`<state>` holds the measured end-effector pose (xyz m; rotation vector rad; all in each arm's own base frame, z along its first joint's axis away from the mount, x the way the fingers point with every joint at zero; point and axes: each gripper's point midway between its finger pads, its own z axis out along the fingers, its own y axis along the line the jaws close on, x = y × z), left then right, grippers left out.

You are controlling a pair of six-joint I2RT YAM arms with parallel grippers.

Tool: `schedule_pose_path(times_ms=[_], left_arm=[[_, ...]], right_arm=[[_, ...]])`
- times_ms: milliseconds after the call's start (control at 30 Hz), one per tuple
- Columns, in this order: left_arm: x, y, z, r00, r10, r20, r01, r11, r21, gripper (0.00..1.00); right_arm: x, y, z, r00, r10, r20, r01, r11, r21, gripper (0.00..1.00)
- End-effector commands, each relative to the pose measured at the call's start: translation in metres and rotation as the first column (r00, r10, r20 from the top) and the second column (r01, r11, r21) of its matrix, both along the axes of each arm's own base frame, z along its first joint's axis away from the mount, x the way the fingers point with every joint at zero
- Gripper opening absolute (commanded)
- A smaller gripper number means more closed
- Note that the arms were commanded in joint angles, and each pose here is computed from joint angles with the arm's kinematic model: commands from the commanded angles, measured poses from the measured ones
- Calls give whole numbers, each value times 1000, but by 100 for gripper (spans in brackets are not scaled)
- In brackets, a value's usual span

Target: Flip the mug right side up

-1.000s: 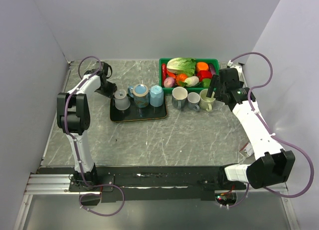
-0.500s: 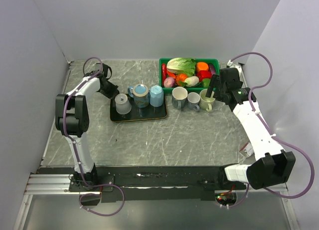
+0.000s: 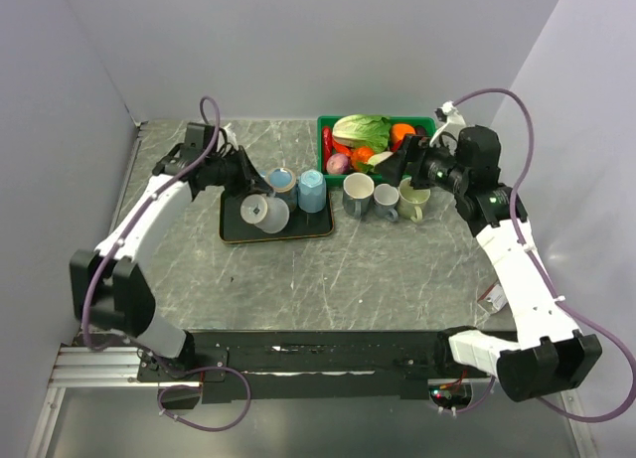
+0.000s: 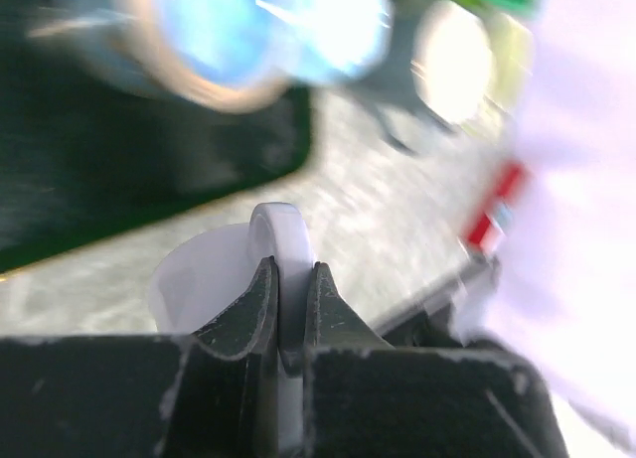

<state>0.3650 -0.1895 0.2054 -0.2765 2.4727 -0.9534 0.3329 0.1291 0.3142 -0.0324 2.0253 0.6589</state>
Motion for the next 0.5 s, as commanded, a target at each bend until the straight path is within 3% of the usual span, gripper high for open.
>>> schedule_pose_path(times_ms=[0,33,200,467], left_arm=[[-34,-36,84,916,-259,305,318,934,-163,1],[-40,-39,98,894,-275,355,349,923,-163,1],[-69,-59,142,805,-350,479,487,850,-198,1],[-122,-80,191,598,-448,665,699,697,-160,1]], right_arm=[[-35,66,52,889,393,237,-434,886,161,93],[-37,74,62,850,429,304,-491,856,163,93],[-66,122,75,689,621,374,-711,679,183,92],[-68,152,80,599,697,395,-787,604,126,90]])
